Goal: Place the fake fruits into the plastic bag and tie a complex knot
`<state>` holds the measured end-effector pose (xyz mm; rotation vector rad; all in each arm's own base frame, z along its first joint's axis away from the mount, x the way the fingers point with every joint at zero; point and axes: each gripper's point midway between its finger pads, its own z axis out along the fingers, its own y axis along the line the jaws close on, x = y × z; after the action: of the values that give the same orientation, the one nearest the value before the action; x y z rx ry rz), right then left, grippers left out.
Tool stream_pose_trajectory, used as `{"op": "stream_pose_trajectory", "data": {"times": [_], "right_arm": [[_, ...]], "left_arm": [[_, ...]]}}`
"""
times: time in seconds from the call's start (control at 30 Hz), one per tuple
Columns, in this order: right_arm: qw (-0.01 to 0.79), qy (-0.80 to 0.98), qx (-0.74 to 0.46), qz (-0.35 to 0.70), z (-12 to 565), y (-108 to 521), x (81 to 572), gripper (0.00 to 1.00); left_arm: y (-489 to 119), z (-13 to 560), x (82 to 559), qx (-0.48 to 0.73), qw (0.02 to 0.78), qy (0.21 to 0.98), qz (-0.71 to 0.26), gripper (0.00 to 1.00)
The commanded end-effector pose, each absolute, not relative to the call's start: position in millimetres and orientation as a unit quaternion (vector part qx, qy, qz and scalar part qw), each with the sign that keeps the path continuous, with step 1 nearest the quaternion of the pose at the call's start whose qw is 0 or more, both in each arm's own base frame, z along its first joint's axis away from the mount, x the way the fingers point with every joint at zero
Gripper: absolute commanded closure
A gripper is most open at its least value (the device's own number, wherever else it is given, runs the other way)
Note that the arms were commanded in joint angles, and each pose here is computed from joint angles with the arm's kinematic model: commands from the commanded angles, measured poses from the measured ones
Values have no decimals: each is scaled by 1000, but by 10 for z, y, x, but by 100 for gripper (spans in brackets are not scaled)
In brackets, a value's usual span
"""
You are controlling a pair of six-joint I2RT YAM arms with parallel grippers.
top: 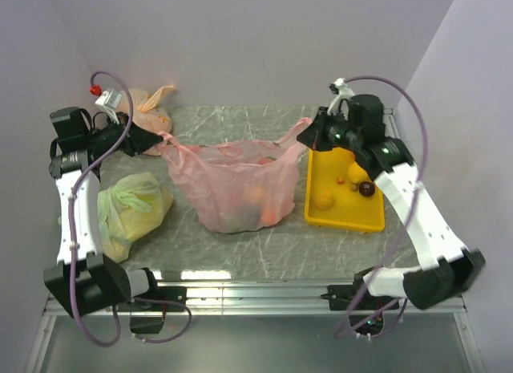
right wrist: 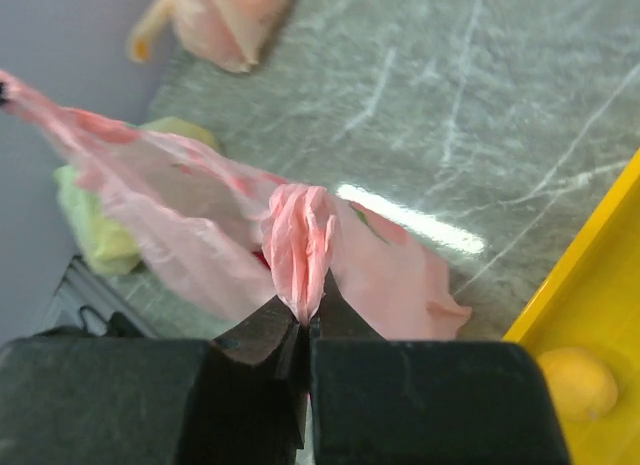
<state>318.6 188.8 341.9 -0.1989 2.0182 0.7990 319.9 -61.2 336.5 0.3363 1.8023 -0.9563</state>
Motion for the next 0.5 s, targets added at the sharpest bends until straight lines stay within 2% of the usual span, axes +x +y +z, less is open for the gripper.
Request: {"op": "stream_pose_trajectory", "data": {"times": [0.0, 0.1, 0.13, 0.2, 0.23, 0.3, 0.33, 0.47], "right_arm": [[491, 805, -74, 323, 3557, 1958, 3482, 100], [504, 793, -78, 332, 3603, 1993, 3533, 100], [502, 795, -79, 332, 3578, 2004, 3549, 100], [498, 796, -83, 333, 3566, 2020, 3559, 100], [496, 796, -85, 336, 3568, 2031, 3549, 100], [496, 794, -90, 339, 3558, 2042, 3535, 100], [496, 793, -94, 341, 3561, 2052, 3519, 100], [502, 788, -103, 341, 3620, 2045, 3478, 100]], "left_arm": [[-340, 3222, 3433, 163, 519, 783, -303, 93], [-275, 3301, 3501, 186, 528, 782, -276, 74], [-289, 3394, 3482, 212, 536, 772, -268, 54], [-403, 3629, 3410, 266, 555, 741, -269, 37], [-501, 3677, 3385, 293, 558, 730, -264, 20], [-615, 3848, 3390, 319, 569, 715, -249, 15], [-776, 3865, 3399, 339, 565, 708, -254, 9], [-1213, 3971, 3511, 377, 560, 695, -247, 1]]}}
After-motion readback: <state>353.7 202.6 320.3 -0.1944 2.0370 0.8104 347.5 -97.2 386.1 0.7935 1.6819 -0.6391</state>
